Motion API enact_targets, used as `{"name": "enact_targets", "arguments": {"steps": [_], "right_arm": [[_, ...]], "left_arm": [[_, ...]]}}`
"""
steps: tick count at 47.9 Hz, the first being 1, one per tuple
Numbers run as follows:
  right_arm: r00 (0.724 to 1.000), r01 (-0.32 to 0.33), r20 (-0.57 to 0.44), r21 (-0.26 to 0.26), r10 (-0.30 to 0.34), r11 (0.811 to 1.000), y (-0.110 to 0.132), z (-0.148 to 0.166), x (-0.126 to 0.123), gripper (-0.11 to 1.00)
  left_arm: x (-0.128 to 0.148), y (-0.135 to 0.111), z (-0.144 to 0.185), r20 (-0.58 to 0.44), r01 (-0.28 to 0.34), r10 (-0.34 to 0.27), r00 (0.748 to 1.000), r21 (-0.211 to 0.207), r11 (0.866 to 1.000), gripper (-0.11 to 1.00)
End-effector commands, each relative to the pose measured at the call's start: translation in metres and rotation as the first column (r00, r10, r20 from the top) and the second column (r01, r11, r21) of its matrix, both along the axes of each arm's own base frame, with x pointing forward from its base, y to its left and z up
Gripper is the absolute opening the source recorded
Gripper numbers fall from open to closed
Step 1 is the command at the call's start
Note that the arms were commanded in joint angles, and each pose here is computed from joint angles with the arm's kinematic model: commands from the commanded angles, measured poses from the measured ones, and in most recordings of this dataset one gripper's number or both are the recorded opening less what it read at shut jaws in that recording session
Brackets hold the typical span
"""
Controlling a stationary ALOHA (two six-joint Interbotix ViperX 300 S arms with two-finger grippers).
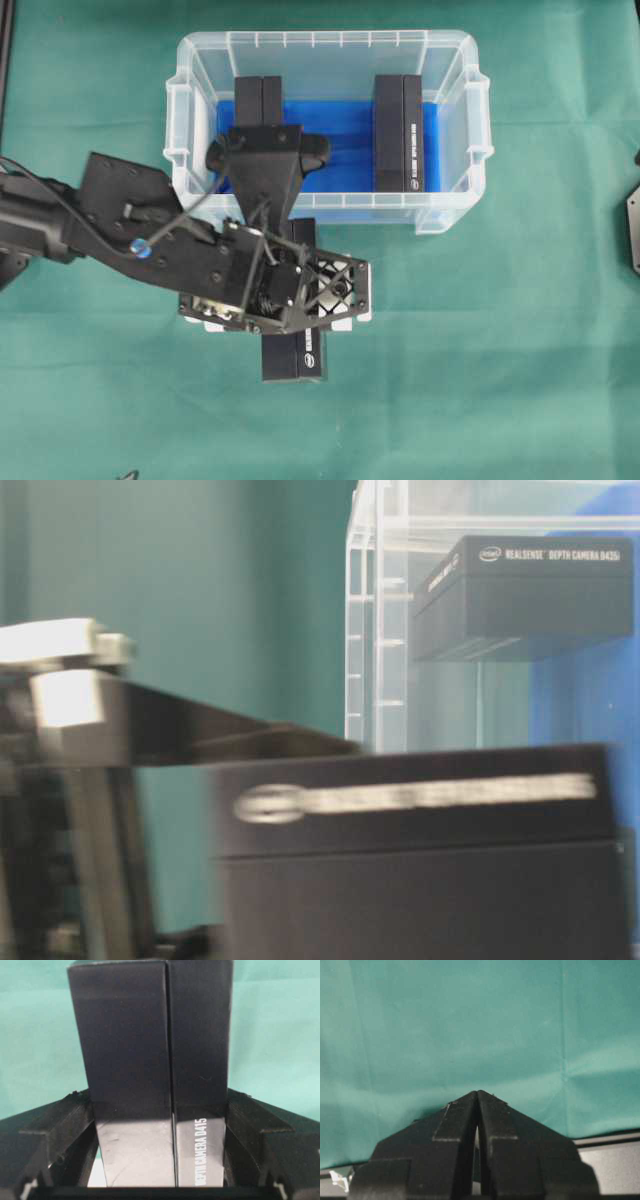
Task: Take the box out of the case with the left arm.
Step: 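Carry the box toward the front and lower it onto the table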
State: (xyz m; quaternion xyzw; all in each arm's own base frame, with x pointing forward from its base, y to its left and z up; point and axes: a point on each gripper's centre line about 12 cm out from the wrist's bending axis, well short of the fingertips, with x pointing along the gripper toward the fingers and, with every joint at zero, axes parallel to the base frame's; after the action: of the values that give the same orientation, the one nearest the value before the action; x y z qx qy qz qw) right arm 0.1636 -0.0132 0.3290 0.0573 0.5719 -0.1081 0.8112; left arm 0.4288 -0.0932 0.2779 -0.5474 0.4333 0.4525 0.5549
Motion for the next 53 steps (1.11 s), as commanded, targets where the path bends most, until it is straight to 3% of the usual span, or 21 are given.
{"name": "enact_targets", "arguments": {"steps": [1,12,23,37,53], "right_arm": [[1.0,0.003,0.008,-0.003,-0.003,1.0,-0.001,0.003,0.002,0.02],[1.0,0.003,0.008,-0.003,-0.003,1.0,-0.001,0.003,0.002,0.02],[1.0,0.002,0.006,-0.001,-0.002,1.0,0.0,0.003,0.002,0.02],[1.0,0.003,0.006,-0.003,-0.003,1.0,-0.001,0.003,0.002,0.02],[1.0,0.003,0.009,-0.003,-0.003,1.0,-0.001,0.003,0.002,0.02]], "left_arm": [[0.001,-0.003,-0.002,0.055,0.007,-0.006,0.998,-0.011,1.0,0.62],[0.01,-0.013,-0.056,0.043,0.032,-0.032,0.999,-0.01,0.999,0.62],[0.008,-0.017,-0.086,0.014,0.05,-0.05,0.999,0.006,0.999,0.62],[0.007,-0.012,-0.096,0.028,0.065,-0.066,0.997,0.039,0.997,0.62],[0.008,-0.011,-0.095,0.04,0.055,-0.056,0.998,0.037,0.998,0.62]]}}
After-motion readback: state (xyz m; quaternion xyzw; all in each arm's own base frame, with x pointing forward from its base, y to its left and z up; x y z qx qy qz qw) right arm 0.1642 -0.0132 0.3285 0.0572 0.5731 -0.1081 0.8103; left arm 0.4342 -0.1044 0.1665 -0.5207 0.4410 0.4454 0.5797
